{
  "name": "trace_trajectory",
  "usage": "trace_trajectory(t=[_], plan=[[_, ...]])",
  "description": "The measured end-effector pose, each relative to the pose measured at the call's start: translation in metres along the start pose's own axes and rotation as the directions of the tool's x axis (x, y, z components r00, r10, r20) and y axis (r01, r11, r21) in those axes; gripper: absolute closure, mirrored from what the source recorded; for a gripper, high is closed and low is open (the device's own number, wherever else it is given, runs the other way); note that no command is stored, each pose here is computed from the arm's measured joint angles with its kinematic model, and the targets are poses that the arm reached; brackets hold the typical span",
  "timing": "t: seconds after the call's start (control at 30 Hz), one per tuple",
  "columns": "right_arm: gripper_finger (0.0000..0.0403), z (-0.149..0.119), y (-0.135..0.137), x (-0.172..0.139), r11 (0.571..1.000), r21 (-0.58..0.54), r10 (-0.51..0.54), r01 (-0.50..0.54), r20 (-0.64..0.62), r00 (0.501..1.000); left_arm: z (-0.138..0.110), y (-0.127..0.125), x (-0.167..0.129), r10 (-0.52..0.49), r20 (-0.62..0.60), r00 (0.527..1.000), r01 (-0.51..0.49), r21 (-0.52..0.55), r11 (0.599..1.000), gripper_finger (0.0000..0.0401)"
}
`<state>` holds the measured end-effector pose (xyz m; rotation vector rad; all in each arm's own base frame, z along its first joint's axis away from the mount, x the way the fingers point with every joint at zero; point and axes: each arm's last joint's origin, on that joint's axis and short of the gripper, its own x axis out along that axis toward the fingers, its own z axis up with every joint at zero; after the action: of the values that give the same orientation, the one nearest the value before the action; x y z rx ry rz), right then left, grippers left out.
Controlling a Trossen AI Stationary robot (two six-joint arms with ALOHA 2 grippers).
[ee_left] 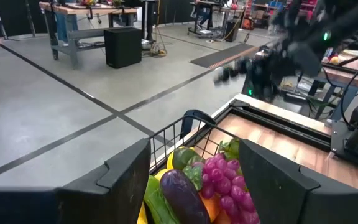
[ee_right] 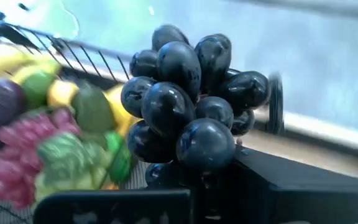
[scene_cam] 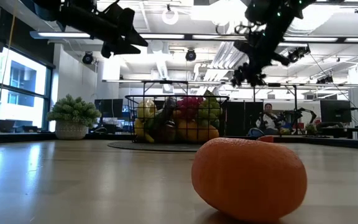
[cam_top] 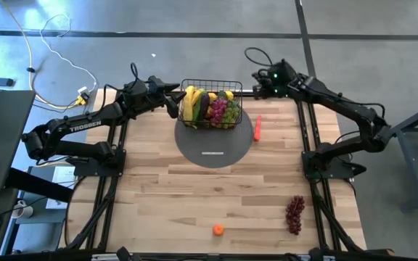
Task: Build produce basket
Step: Put the grapes into the black wire basket
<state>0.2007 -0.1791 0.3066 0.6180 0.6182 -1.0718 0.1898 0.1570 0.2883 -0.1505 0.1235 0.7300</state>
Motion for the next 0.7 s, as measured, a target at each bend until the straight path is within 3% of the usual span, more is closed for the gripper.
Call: trace_trajectory(t=[0.23,0.33,0.7], plan=[[0.0402,0.027,0.016,-0.001,0.974,-0.220,0.098,-0.060,0.166,0.981,-0.002,0.000,0.000,0.002,-0.017,1.000,-0.002,-0.003,1.000,0.0170],[0.0402,0.029,0.024,0.007,0.945,-0.318,0.143,-0.080,0.180,0.973,-0.002,0.000,0.000,0.001,-0.020,1.000,-0.001,-0.003,1.000,0.0170],[0.0402,0.019,0.067,0.041,0.757,-0.645,0.288,-0.106,0.183,0.940,-0.009,0.001,-0.001,0.009,-0.093,0.996,-0.009,0.002,1.000,0.0170]])
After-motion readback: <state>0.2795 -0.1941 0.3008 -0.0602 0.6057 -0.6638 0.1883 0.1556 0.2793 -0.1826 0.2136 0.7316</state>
